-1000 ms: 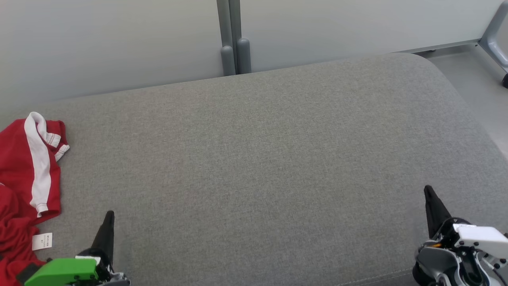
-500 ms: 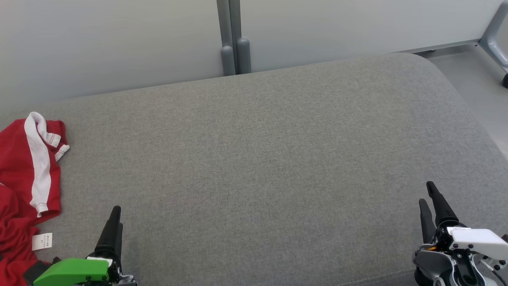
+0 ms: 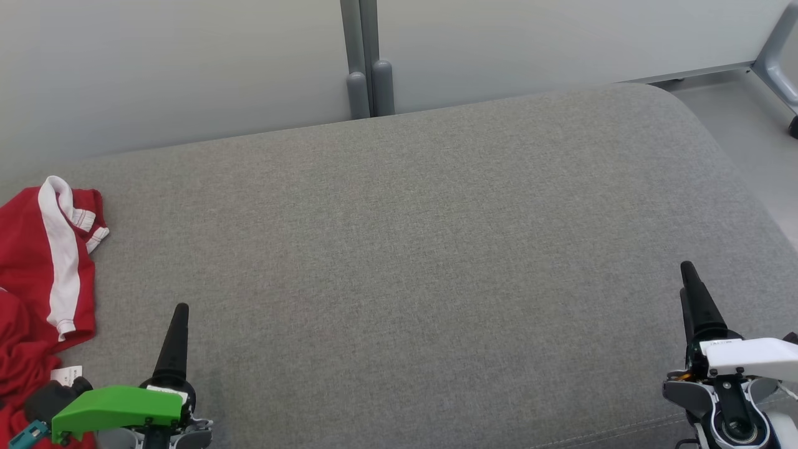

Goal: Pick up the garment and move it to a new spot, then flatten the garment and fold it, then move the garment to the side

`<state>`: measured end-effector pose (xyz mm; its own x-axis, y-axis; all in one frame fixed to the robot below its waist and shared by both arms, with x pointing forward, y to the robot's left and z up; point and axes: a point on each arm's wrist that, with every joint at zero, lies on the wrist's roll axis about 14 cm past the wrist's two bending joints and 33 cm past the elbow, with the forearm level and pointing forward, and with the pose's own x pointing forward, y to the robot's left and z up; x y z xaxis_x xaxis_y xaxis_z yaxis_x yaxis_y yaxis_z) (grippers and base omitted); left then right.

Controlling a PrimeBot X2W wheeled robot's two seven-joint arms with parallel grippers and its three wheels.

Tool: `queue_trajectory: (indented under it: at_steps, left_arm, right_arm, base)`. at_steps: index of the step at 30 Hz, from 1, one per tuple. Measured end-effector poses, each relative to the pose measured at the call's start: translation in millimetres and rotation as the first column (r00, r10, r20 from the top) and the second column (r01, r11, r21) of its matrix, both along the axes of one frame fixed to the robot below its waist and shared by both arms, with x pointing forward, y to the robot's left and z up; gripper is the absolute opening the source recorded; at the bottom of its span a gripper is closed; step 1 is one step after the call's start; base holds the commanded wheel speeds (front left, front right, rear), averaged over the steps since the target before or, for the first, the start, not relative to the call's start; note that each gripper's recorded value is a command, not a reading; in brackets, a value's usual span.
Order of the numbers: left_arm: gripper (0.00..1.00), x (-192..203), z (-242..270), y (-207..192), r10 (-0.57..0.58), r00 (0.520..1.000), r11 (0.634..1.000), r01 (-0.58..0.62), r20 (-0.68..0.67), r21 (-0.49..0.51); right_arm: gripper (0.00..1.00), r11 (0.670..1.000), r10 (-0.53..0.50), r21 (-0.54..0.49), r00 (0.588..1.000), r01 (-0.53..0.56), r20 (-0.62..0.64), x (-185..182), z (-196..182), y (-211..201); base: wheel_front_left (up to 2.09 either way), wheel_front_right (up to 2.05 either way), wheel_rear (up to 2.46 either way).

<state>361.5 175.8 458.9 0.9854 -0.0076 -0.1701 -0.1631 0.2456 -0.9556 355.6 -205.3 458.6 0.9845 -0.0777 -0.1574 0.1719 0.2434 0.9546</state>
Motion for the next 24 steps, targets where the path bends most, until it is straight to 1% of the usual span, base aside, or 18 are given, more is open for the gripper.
queue_trajectory:
  at_steps: [6,12,13,16,24]
  left_arm:
    - [1.00,3.3,9.6,0.4,-0.014,1.000,0.991,0.011,0.022,0.132]
    - [1.00,6.6,20.1,-4.3,-0.043,0.998,0.964,0.030,0.046,0.266]
    - [1.00,6.9,21.5,-5.0,-0.051,0.998,0.951,0.035,0.046,0.307]
    - [1.00,7.7,25.5,-6.7,-0.067,0.996,0.925,0.042,0.054,0.379]
    - [1.00,8.1,35.5,-4.8,-0.080,0.994,0.844,0.027,0.076,0.536]
  right_arm:
    - [1.00,0.989,0.035,-0.147,0.999,-0.031,0.024,4.4,12.9,2.6]
    - [1.00,0.965,0.054,-0.257,0.998,-0.044,0.033,6.8,21.2,7.0]
    - [1.00,0.956,0.067,-0.289,0.997,-0.054,0.037,7.5,23.7,10.0]
    - [1.00,0.939,0.079,-0.338,0.996,-0.061,0.040,8.2,27.1,13.1]
    - [1.00,0.881,0.103,-0.469,0.993,-0.065,0.057,9.0,37.4,20.4]
  base:
    - [0.00,0.00,0.00]
    - [0.00,0.00,0.00]
    - [0.00,0.00,0.00]
    - [0.00,0.00,0.00]
    - [0.00,0.00,0.00]
